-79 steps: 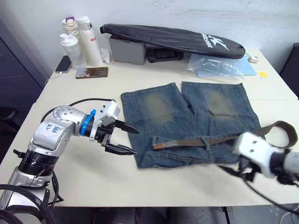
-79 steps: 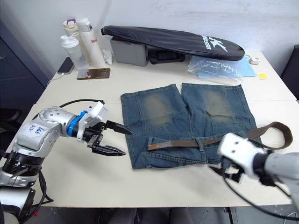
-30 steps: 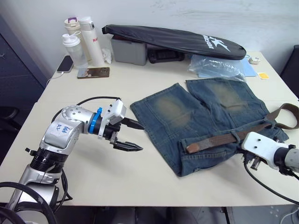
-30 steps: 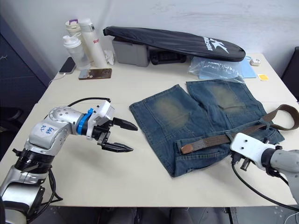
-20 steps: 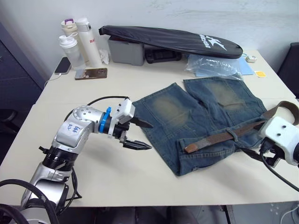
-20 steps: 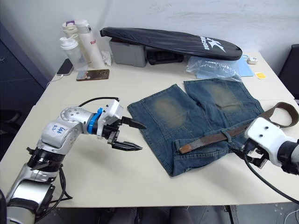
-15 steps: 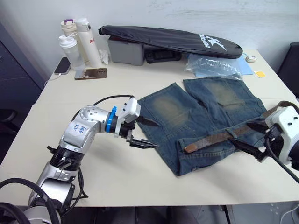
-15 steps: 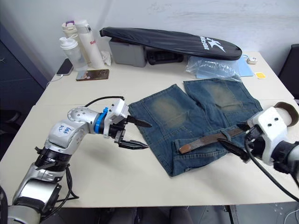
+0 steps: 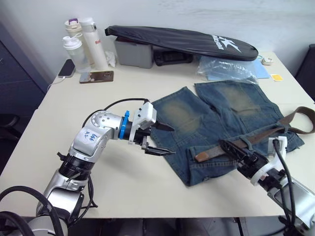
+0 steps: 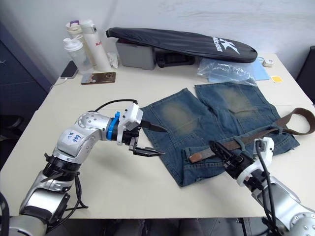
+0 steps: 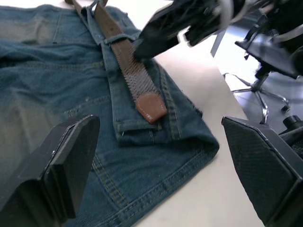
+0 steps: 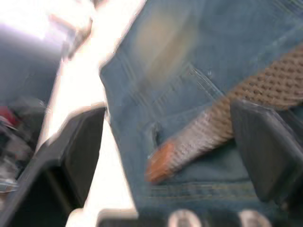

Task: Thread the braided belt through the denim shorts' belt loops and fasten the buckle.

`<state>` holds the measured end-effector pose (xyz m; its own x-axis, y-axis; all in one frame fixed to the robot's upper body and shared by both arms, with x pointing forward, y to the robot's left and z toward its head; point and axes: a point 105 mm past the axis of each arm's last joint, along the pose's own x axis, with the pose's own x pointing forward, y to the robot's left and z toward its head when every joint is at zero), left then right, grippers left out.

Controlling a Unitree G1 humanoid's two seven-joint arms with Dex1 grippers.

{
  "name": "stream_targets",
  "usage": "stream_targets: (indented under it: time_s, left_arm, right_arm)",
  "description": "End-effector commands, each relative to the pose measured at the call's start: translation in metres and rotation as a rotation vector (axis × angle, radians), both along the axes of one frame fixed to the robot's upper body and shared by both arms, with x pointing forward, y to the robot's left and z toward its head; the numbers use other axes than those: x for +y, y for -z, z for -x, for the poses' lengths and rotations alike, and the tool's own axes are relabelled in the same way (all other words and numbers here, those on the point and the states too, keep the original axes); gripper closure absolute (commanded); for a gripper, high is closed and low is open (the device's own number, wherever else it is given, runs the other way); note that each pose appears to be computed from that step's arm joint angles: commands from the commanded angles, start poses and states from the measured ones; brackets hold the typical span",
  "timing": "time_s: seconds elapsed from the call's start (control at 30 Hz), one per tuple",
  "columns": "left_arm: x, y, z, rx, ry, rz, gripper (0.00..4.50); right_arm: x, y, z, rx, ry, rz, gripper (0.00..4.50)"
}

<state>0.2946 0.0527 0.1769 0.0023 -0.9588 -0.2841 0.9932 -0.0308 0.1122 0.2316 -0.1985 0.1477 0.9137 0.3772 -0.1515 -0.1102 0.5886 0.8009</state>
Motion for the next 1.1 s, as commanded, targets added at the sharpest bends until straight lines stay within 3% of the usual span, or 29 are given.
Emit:
stream_targets:
  time_s: [0.03, 0.43, 1.1]
  left_arm:
    - [0.003, -0.006, 0.003, -0.045, 0.008, -0.005, 0.0]
    - [0.006, -0.005, 0.003, -0.043, -0.005, -0.015, 0.0]
    - [0.01, -0.006, 0.003, -0.058, -0.035, -0.031, 0.0]
  right_arm:
    - [0.007, -0.008, 0.004, 0.018, 0.02, -0.08, 0.09]
    - [0.007, -0.01, -0.006, 0.027, 0.081, -0.161, 0.09]
    - [0.002, 0.028, -0.031, 0.203, 0.061, -0.2, 0.09]
